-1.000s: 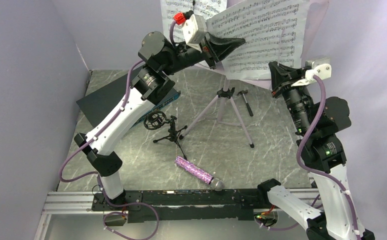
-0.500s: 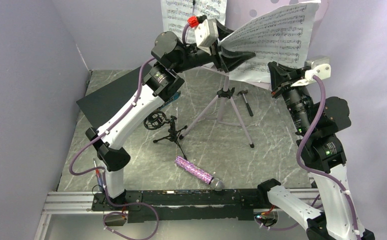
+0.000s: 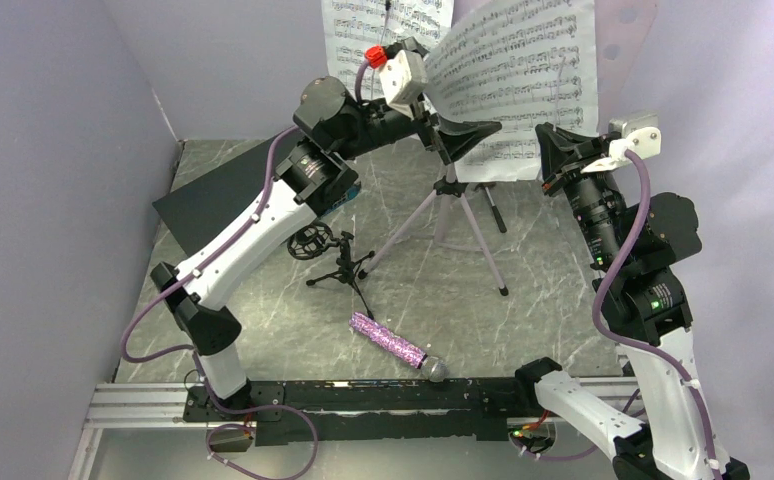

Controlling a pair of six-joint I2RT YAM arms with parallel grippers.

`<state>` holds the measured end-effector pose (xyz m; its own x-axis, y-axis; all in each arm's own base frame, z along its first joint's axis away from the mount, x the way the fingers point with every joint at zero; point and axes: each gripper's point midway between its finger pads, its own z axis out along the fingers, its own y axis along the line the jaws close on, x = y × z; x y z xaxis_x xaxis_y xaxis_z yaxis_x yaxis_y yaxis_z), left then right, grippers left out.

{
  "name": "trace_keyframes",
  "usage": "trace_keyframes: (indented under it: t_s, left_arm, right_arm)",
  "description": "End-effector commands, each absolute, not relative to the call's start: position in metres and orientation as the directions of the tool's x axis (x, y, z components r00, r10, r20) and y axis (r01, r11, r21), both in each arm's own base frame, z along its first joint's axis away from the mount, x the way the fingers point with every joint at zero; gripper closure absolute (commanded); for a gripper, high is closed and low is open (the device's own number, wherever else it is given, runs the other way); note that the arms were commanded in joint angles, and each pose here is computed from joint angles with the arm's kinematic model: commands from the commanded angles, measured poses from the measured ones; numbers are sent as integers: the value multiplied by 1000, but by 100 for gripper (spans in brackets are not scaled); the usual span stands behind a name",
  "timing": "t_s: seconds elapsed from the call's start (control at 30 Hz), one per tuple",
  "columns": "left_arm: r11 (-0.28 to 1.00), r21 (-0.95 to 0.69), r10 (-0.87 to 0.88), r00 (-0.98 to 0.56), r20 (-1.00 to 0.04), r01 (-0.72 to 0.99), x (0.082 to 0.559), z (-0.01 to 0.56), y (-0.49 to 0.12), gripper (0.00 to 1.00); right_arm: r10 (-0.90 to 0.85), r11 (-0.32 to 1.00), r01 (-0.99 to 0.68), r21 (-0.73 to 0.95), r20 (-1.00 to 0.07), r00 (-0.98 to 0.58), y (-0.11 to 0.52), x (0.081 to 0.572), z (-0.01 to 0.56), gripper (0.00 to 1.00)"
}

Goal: Set up the instrument practice props

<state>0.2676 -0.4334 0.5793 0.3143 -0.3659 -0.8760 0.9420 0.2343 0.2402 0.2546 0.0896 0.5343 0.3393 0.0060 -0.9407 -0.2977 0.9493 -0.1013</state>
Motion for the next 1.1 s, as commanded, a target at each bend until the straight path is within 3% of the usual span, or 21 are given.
trace_keyframes:
  t_s: [0.0,0.1,0.23,0.33,0.6,0.87,0.97,1.07]
  left_arm:
    - [301,277,-418,388,-822,912,248,619,-401,15]
    - [294,286,-422,392,-817,912,244,622,-399,34]
    - [277,310,-439,406,-801,910,241,629,-401,76]
    - [273,324,-452,418,-788,906,240,635,-403,97]
    - [264,416,-509,492,-707,870,233,654,-407,97]
    - [238,454,-498,509,-702,858,233,651,-421,96]
    - [244,453,-495,511,-703,858,235,648,-423,79]
    - [243,451,-495,510,-703,859,236,647,-424,46]
  right_arm:
    - [24,938,-326,-118,-916,402,94,246,555,100]
    - [26,937,-328,-116,-916,399,95,246,555,100]
    - [29,927,-353,-128,-912,408,99,242,557,100]
    - [33,923,-361,-133,-907,420,99,237,559,100]
    - [40,911,-385,-147,-899,436,102,230,561,100]
    - [40,912,-384,-146,-899,437,102,230,562,100]
    - [40,911,-386,-144,-902,431,102,232,561,100]
    - [39,911,-387,-144,-903,427,103,233,560,100]
